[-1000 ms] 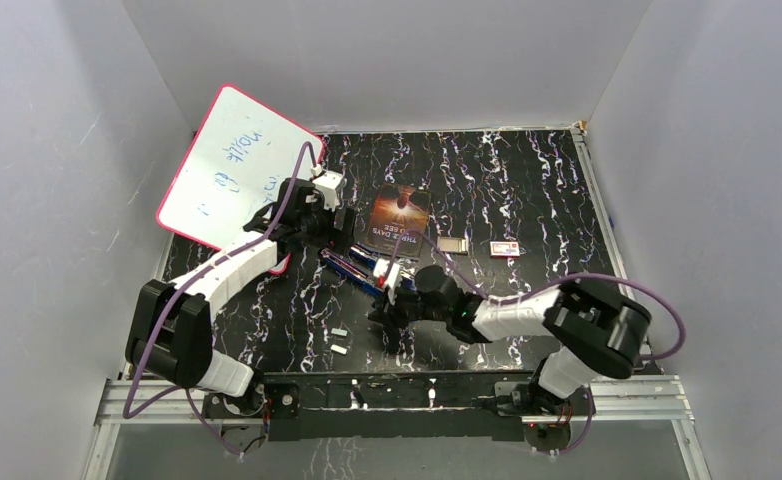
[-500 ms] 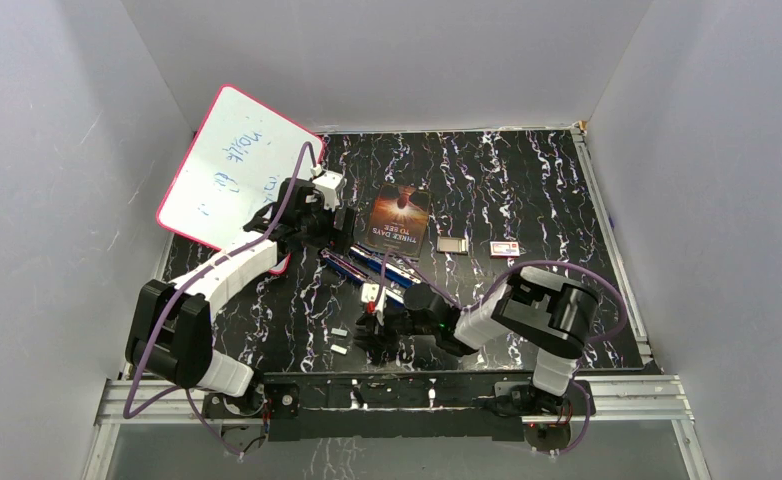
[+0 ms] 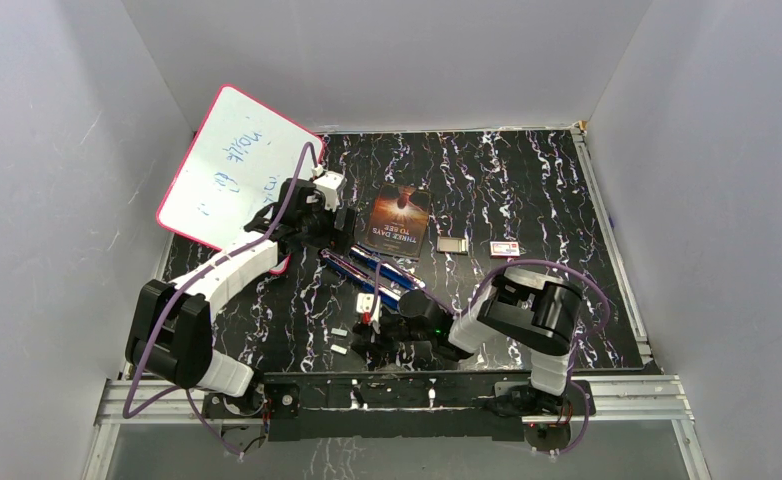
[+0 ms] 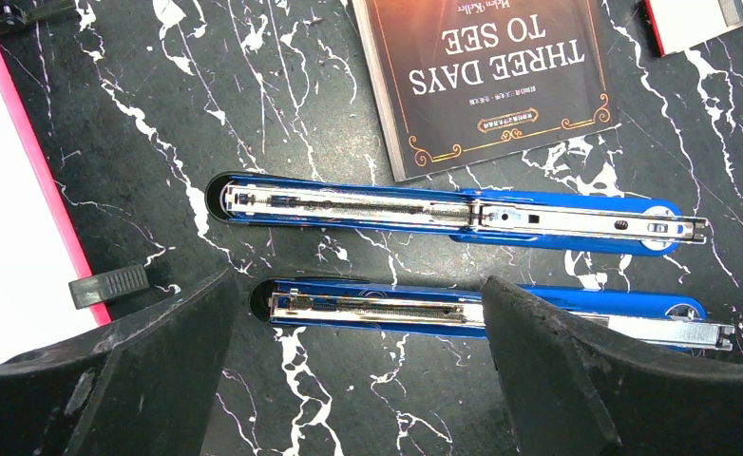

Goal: Load the staples into the stapler

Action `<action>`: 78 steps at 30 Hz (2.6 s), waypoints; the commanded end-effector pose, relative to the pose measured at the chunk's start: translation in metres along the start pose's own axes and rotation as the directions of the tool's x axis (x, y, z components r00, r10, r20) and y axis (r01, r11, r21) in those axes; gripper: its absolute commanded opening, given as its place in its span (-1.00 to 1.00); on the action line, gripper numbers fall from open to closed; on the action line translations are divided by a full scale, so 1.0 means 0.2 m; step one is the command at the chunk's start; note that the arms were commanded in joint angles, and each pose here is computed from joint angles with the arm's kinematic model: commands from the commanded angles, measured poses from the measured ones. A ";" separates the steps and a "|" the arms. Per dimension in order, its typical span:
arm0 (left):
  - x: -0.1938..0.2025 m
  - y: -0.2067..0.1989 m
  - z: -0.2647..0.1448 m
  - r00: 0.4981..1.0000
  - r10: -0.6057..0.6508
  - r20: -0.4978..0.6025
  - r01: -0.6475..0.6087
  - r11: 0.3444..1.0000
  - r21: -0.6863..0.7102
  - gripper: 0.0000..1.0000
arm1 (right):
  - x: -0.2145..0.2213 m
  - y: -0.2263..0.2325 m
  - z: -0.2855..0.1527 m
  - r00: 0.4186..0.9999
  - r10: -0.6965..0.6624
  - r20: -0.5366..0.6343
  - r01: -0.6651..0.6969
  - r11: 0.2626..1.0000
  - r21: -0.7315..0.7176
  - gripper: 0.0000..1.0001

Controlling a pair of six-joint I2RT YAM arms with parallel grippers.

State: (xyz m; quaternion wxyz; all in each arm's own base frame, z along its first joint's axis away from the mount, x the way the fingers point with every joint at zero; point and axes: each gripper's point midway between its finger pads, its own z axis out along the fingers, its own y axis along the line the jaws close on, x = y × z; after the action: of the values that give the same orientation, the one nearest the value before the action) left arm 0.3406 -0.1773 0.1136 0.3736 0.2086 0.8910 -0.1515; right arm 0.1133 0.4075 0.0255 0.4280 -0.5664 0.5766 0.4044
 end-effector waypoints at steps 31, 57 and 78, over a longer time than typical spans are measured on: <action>-0.04 -0.01 -0.05 0.999 0.024 0.028 -0.024 1.000 -0.006 0.96 | 0.03 -0.05 0.10 1.000 0.003 -0.003 -0.002 0.999 0.032 0.00; -0.05 -0.01 -0.05 0.999 0.028 0.032 -0.027 1.000 -0.008 0.96 | 0.07 -0.05 0.11 0.999 0.016 -0.036 -0.015 0.999 0.037 -0.38; -0.05 -0.01 -0.05 0.999 0.028 0.030 -0.028 1.000 -0.007 0.96 | -0.47 -0.11 0.05 0.986 -0.023 0.164 0.017 0.999 0.034 -1.00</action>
State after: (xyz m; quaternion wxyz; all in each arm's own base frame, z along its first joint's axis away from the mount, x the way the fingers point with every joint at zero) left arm 0.3401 -0.1772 0.1129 0.3735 0.2114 0.8914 -0.1457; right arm 0.1259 0.4342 0.0434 0.4360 -0.5529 0.5824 0.4063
